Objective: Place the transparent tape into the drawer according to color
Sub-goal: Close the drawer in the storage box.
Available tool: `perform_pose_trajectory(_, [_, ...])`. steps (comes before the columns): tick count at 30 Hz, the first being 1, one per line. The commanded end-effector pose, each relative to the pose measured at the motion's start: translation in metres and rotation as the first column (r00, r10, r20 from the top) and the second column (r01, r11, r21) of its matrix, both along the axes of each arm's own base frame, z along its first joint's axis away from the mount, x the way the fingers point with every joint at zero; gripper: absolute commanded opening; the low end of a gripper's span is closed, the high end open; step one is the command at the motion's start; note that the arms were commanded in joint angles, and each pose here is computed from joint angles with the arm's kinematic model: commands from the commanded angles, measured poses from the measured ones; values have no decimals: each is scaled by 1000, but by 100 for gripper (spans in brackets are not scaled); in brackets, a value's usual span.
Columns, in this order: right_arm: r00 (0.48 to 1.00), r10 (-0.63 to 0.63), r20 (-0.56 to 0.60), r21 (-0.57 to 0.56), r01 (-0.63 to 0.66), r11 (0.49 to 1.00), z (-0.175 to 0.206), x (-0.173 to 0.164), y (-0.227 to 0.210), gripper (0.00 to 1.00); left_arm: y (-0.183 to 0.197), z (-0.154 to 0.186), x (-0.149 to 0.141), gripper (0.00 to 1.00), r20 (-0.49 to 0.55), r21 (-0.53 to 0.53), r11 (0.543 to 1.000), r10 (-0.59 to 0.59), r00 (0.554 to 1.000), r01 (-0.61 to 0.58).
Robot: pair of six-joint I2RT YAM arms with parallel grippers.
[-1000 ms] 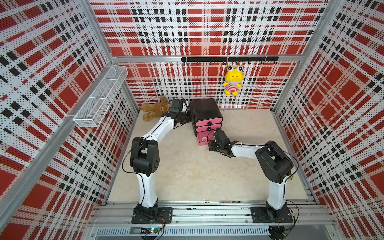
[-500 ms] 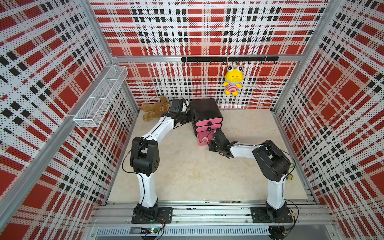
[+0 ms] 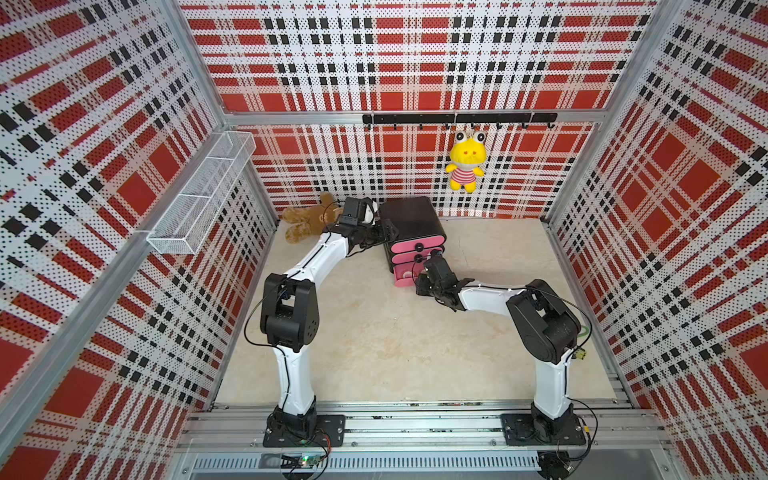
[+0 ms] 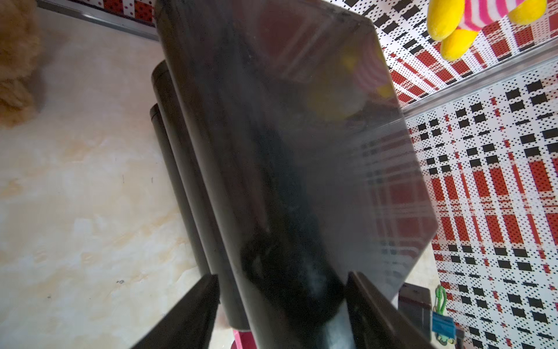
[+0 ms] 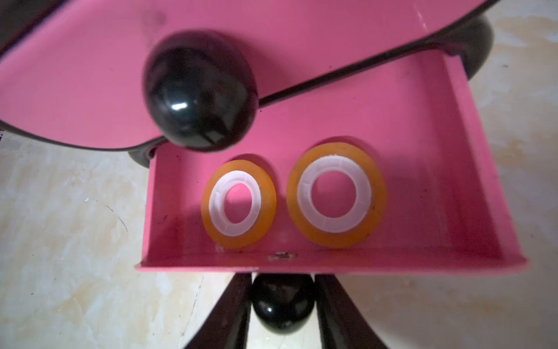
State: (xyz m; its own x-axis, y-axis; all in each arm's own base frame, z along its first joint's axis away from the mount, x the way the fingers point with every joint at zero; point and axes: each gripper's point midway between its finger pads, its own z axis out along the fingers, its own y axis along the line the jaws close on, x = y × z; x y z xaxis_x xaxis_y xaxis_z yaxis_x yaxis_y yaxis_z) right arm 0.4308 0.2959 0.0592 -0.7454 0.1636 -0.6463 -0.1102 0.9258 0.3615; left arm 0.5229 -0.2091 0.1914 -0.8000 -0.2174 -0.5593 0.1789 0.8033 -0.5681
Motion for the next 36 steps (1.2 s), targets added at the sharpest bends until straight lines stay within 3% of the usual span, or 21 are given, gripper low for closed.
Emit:
perform_pose_trajectory(1, [999, -6, 42, 3, 6, 1000, 18, 7, 6, 41, 0, -5, 4, 73, -11, 3, 1000, -18, 1000, 18])
perform_pose_trajectory(13, [998, -26, 54, -6, 26, 1000, 22, 23, 6, 44, -1, -6, 3, 73, -14, 3, 1000, -23, 1000, 23])
perform_pose_trajectory(25, [1000, -5, -12, -25, 5, 1000, 17, -5, -8, 49, -2, -6, 3, 73, -13, 2, 1000, -29, 999, 29])
perform_pose_trajectory(36, [1000, -11, -14, -43, 10, 999, 0, 16, 2, 49, -2, -7, 3, 73, -18, 4, 1000, -30, 999, 30])
